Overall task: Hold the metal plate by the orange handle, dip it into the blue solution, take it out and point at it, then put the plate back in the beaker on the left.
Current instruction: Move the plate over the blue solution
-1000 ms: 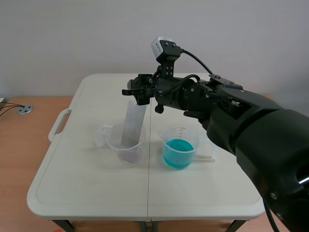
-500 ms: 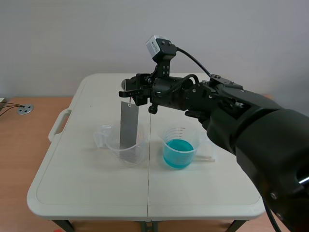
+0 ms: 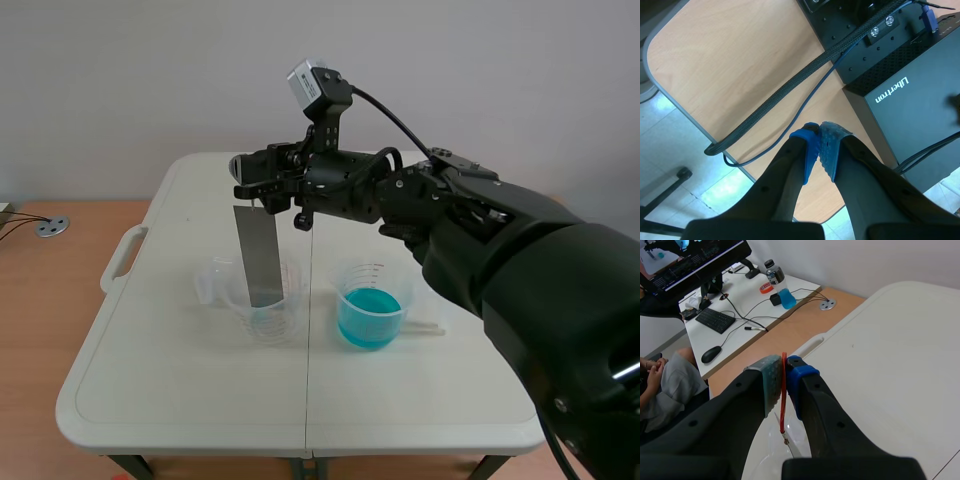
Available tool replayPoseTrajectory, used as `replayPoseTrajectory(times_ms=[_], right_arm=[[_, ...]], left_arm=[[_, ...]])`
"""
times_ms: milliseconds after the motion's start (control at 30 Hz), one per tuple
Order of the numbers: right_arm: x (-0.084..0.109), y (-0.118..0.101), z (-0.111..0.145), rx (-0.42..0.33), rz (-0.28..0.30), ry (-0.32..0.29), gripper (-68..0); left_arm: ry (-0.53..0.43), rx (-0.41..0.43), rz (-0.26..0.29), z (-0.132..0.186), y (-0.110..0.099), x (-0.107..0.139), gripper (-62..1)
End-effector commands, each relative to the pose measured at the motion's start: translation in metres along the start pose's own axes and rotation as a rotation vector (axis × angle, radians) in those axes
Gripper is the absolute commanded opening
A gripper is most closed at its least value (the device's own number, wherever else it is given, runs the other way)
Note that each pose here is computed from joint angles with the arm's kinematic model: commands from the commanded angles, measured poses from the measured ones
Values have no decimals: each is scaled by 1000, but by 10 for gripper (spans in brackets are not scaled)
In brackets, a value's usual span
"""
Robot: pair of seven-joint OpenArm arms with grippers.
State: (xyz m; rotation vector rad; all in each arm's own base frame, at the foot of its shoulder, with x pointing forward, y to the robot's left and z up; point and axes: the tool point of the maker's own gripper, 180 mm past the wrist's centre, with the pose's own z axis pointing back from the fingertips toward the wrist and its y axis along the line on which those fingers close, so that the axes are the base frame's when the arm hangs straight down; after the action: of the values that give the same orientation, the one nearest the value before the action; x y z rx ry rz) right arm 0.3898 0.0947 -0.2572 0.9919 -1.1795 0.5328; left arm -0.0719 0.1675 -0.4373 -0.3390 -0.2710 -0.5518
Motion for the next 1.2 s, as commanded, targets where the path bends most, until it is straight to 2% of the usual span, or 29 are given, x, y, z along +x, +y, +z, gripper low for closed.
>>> replayPoseTrajectory(times_ms=[0, 133, 533, 767, 967, 1167], right_arm=[[24, 10, -5, 32, 29, -65, -664], [22, 17, -4, 41, 49, -60, -664], [21, 41, 2, 72, 163, -59, -664], [24, 58, 5, 90, 253, -56, -664], [36, 71, 13, 97, 334, -79, -664], [59, 78, 26, 79, 403, -132, -664]], left_arm=[[-13, -19, 11, 1, -8, 3, -593], [-13, -19, 10, 1, -8, 3, -593], [-15, -18, 8, 1, -7, 4, -593], [-18, -16, 7, 1, -6, 5, -593], [-17, -16, 7, 1, -6, 5, -593], [-17, -16, 7, 1, -6, 4, -593]])
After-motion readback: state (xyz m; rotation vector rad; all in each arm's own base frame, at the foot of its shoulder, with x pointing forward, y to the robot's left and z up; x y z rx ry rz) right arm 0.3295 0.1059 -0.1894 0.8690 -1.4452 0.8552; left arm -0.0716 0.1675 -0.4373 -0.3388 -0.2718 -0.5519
